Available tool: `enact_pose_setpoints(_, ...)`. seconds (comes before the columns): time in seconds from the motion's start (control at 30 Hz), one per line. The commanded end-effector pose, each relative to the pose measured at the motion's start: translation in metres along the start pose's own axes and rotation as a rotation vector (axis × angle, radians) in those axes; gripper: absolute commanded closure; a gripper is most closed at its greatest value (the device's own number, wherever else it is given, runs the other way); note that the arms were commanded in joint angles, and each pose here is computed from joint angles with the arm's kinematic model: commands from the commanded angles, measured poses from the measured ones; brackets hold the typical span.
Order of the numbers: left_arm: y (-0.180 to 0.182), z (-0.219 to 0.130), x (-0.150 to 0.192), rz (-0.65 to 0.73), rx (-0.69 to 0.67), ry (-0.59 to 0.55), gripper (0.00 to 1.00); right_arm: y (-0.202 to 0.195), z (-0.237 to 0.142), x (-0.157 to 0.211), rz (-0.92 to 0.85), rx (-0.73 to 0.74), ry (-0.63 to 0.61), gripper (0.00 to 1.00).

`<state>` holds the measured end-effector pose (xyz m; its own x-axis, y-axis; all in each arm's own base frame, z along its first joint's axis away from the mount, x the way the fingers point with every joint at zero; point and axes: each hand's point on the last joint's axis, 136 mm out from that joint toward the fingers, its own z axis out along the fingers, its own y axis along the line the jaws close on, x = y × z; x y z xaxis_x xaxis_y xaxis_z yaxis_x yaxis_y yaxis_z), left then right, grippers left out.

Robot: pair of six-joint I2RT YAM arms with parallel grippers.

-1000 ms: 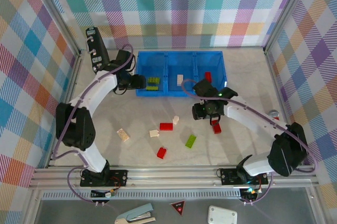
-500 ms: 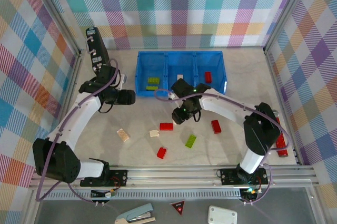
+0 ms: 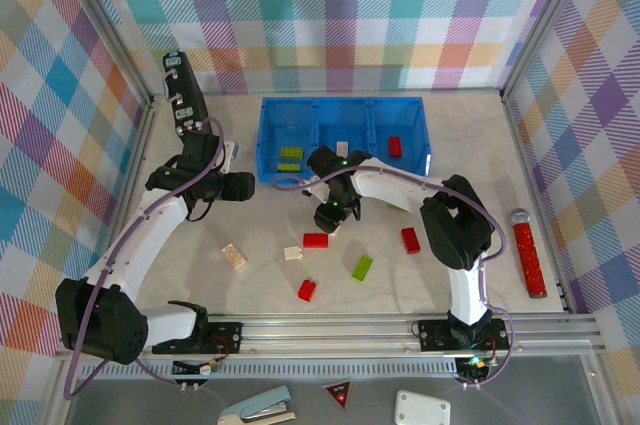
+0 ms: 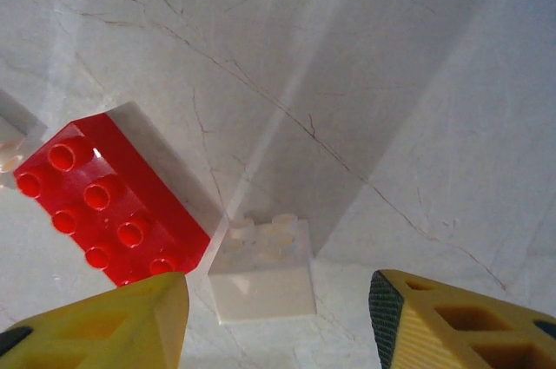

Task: Sort the legos into containers by color
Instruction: Pick up the lego from the center of the table.

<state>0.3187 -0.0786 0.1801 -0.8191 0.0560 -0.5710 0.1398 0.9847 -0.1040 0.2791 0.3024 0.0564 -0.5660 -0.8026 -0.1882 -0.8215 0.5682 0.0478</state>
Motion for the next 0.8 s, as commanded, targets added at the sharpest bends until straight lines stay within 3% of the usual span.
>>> enact_pose_setpoints(0.0,0.006,-0.001,0.0,0.016,-0.027,-0.018,0.26,0.005,0.005,-0.002,-0.036,-0.018,0.023,0.41)
enact_pose_setpoints(0.33,0.008,0.005,0.003,0.015,-0.036,0.014,0.25,0.006,0.03,0.015,-0.046,-0.01,0.114,0.41)
enact_pose_setpoints(0.77,0.007,0.008,0.004,0.017,-0.03,0.026,0.25,0.008,0.023,0.018,-0.054,0.028,0.138,0.51)
